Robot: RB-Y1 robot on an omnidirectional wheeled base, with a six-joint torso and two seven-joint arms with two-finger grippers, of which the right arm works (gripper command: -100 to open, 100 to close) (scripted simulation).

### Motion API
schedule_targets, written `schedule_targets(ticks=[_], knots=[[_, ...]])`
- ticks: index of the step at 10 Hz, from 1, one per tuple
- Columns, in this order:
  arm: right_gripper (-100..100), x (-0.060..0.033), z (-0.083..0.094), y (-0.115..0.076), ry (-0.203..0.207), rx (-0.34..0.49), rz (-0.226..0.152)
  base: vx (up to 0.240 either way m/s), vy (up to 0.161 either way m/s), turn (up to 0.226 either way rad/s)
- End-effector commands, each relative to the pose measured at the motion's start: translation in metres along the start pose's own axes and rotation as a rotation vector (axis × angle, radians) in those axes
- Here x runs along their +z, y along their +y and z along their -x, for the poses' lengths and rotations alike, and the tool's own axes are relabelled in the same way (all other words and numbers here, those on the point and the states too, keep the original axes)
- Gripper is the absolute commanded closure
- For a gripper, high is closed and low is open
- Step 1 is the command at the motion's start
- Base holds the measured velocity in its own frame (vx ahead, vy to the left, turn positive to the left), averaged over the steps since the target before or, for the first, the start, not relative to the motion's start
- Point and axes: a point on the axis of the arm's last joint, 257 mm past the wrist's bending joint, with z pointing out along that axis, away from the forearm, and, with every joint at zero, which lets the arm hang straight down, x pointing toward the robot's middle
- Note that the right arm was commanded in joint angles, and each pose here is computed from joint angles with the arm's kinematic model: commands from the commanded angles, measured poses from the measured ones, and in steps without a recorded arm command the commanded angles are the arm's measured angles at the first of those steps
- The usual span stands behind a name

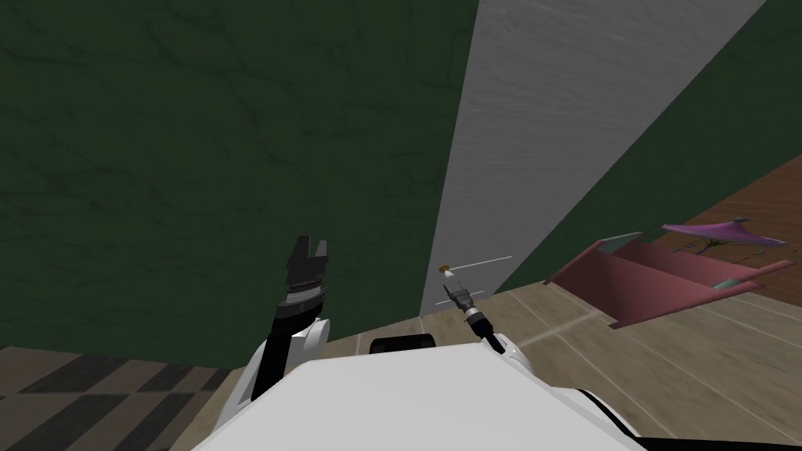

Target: Pull the door open

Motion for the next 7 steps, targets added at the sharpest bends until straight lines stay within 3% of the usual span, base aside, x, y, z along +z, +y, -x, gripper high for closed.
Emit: schedule_targets(ticks=[1, 3, 6, 7], knots=[[-100, 0.0093, 0.014, 0.001, -0.033, -0.008, 0.008, -0.005, -0.008, -0.030], [-100, -0.0069, 0.015, -0.025, -0.039, -0.010, -0.042, 0.101, 0.010, 0.256], [-100, -0.0058, 0.016, -0.024, -0.040, -0.010, -0.040, 0.062, 0.008, -0.004], [100, -0.0058, 0.016, -0.024, -0.040, -0.010, -0.040, 0.000, 0.000, 0.000]])
